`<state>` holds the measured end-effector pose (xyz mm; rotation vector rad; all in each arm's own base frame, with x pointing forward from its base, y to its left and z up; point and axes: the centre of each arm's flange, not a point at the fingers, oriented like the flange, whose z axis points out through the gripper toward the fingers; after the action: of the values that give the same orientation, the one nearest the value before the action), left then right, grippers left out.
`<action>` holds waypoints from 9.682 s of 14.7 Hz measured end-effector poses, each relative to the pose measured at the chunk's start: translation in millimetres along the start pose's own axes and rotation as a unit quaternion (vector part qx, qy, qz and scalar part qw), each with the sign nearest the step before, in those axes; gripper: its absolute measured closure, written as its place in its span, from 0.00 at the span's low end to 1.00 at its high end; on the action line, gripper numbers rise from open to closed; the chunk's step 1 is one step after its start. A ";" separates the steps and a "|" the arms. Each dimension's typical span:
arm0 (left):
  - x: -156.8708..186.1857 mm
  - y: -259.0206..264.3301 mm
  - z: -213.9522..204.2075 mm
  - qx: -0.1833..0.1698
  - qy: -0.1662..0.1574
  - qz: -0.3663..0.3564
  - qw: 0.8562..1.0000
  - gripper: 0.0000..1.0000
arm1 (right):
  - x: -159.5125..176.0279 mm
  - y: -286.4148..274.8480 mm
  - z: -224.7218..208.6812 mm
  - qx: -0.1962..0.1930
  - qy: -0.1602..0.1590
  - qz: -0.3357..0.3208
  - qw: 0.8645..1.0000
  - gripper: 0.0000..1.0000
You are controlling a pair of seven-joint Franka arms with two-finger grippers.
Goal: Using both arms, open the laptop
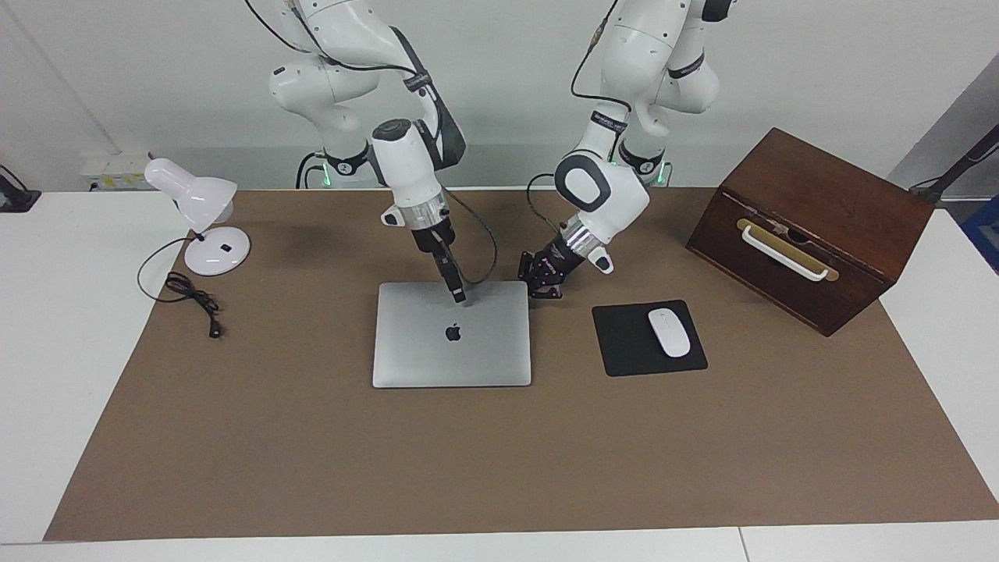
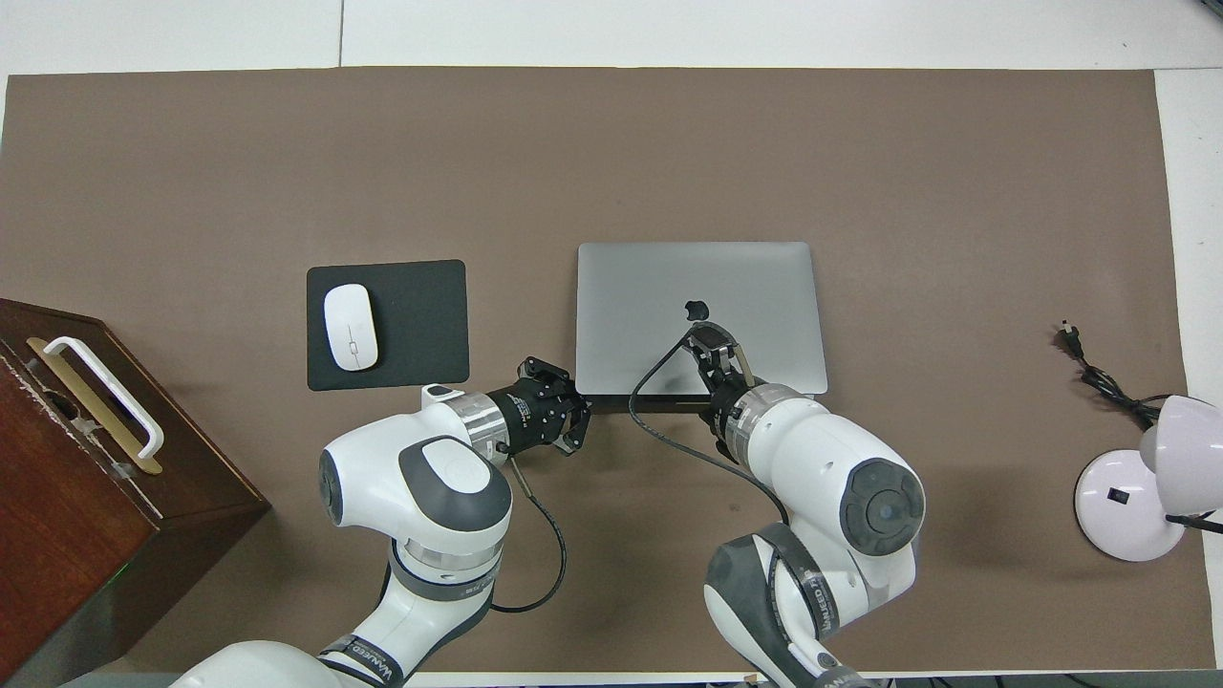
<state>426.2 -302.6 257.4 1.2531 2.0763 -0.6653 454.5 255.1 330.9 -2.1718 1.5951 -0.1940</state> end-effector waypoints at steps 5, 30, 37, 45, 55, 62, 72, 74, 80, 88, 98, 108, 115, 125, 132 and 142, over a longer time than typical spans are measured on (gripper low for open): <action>-0.1 -0.1 0.0 0.000 0.000 0.001 1.000 0.99 | 12.5 -13.2 -4.4 0.012 0.005 -0.010 1.000 0.00; -1.6 -2.4 0.3 -0.006 0.005 0.012 1.000 0.99 | 30.3 -84.1 -24.5 0.029 0.007 -0.032 0.999 0.00; -1.6 -2.4 0.3 -0.006 0.005 0.013 1.000 0.99 | 48.4 -111.9 -42.2 0.011 0.009 -0.048 0.999 0.00; -1.6 -2.4 0.3 -0.006 0.005 0.013 1.000 0.99 | 74.1 -138.8 -64.3 0.003 -0.003 -0.065 0.998 0.00; -1.8 -2.8 0.4 -0.007 0.006 0.014 1.000 0.99 | 98.1 -166.8 -91.2 0.034 -0.011 -0.079 0.996 0.00; -2.1 -3.4 0.5 -0.008 0.007 0.015 1.000 0.99 | 107.6 -171.1 -87.5 0.034 -0.005 -0.099 0.994 0.00; -2.7 -4.3 0.6 -0.010 0.008 0.017 1.000 0.99 | 125.1 -184.6 -85.3 0.046 -0.003 -0.105 0.993 0.00; -2.7 -4.4 0.6 -0.011 0.008 0.017 1.000 0.99 | 129.0 -187.4 -83.7 0.047 -0.002 -0.103 0.994 0.00; -2.8 -4.4 0.6 -0.011 0.008 0.017 1.000 0.99 | 133.6 -197.2 -84.3 0.059 -0.009 -0.096 0.994 0.00; -2.8 -4.5 0.6 -0.011 0.008 0.017 1.000 0.99 | 128.6 -210.2 -77.4 0.068 -0.016 -0.090 0.993 0.00; -2.8 -4.5 0.6 -0.011 0.009 0.017 1.000 0.99 | 126.4 -220.0 -79.0 0.071 -0.034 -0.070 0.994 0.00; -3.0 -4.5 0.6 -0.011 0.009 0.019 1.000 0.99 | 92.9 -244.6 -170.3 0.072 -0.100 0.002 0.992 0.00; -17.7 8.0 -2.8 -0.023 0.001 0.036 0.999 0.99 | 102.4 -258.2 -251.8 0.071 -0.131 -0.010 0.989 0.00; -45.8 81.0 -59.2 -0.096 -0.016 0.071 0.993 0.99 | 170.7 -229.3 -288.8 -0.011 -0.063 -0.314 0.947 0.00; -55.0 112.7 -86.1 -0.141 0.035 0.232 0.962 0.99 | 227.4 -199.6 -315.8 -0.150 -0.004 -0.534 0.832 0.00; -33.5 172.5 -131.8 -0.160 0.092 0.352 0.918 0.99 | 265.1 -164.8 -300.9 -0.207 -0.028 -0.548 0.810 0.00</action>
<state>561.1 -158.6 353.9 1.7539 1.5936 0.1205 576.1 -31.7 632.4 -3.1522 0.1424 -0.1117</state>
